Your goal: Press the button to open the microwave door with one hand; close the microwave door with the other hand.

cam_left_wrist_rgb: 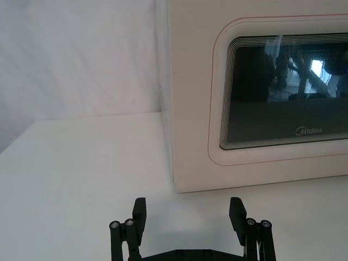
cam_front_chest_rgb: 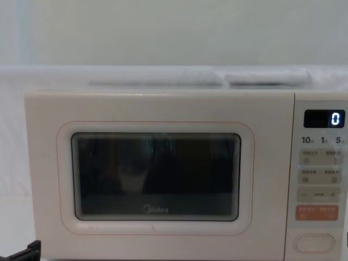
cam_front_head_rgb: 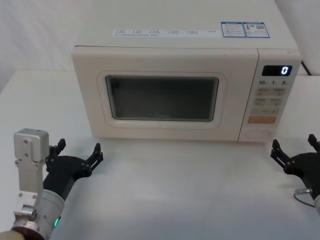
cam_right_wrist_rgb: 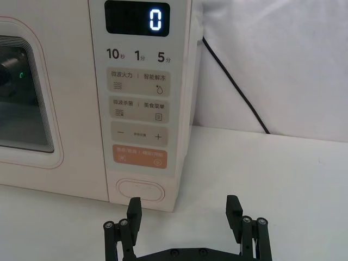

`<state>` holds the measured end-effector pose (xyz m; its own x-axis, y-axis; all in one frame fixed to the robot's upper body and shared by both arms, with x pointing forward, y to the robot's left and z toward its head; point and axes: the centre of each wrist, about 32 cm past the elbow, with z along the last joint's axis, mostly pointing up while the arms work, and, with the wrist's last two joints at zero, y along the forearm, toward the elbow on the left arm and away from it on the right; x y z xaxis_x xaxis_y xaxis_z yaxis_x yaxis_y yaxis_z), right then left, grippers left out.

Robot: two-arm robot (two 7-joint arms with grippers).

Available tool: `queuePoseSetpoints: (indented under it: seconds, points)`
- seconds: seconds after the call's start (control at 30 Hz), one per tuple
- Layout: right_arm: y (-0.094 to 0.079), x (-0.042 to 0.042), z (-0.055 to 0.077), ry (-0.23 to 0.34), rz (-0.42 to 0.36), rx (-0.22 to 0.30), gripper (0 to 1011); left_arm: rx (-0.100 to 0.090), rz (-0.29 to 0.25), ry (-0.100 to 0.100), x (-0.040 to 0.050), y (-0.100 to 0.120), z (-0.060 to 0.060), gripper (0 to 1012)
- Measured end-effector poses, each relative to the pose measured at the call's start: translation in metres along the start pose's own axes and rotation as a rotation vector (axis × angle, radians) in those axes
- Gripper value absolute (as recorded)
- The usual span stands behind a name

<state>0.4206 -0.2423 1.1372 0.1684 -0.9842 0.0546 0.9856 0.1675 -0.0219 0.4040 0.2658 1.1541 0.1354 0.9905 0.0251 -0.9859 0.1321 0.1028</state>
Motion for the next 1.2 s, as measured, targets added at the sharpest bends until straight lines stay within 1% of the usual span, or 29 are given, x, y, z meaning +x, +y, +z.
queuePoseSetpoints:
  seconds: [1.2]
  points:
    - [0.0,0.0,0.0,0.0,0.0,0.0,1002,-0.003,-0.003,0.001,-0.0006,0.0001,0.0011,1001]
